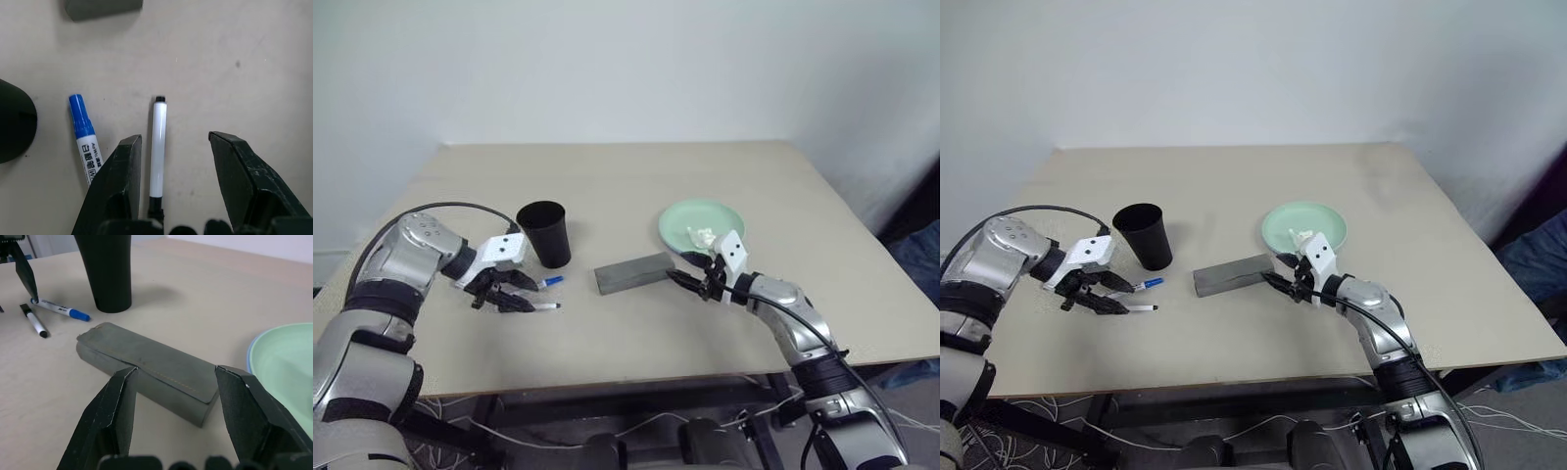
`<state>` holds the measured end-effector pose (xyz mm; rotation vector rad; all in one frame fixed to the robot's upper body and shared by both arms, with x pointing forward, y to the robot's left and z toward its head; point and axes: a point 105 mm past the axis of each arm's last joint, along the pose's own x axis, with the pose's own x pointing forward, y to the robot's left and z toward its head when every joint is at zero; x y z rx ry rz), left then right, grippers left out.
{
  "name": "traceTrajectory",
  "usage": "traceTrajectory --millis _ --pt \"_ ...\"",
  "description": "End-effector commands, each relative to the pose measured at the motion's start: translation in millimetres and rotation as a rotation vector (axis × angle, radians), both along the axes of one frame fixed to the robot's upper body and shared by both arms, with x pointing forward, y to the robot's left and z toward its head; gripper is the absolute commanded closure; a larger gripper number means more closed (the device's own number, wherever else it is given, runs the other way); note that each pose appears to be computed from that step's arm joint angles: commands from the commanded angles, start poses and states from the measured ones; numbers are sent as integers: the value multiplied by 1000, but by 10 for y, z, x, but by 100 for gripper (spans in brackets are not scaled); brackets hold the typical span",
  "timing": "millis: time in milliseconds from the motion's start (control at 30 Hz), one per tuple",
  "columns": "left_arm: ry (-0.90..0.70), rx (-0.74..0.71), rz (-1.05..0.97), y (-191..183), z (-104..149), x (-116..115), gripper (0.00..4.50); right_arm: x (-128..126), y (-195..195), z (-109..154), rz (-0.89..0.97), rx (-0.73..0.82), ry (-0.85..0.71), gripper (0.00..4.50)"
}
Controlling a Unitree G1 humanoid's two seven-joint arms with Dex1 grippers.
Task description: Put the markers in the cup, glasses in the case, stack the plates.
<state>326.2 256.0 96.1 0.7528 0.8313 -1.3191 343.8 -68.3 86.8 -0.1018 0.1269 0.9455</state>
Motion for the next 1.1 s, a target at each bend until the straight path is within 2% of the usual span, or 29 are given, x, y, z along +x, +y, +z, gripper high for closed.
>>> traceTrajectory --millis 33,267,533,633,800,967,1033,1100 --pt "-72 75 -23 -25 53 148 218 32 45 159 14 18 -61 176" --pt "-59 178 -61 -42 -94 210 218 33 31 137 -1 25 -56 176" --pt "-31 215 -91 -80 -228 200 218 11 13 140 -6 29 -54 176" --pt "-5 208 -101 -88 -251 166 277 10 -3 142 -9 27 -55 176" --pt "4 186 -106 -86 -212 148 448 4 -7 148 -10 27 -55 176" --pt "-13 107 -137 -141 -80 136 448 -2 3 144 -8 27 -53 176" --pt "-58 36 -139 -200 10 161 448 -7 7 143 -5 27 -52 176" --pt "-116 -97 -132 -332 162 180 448 -13 5 144 -1 26 -51 176"
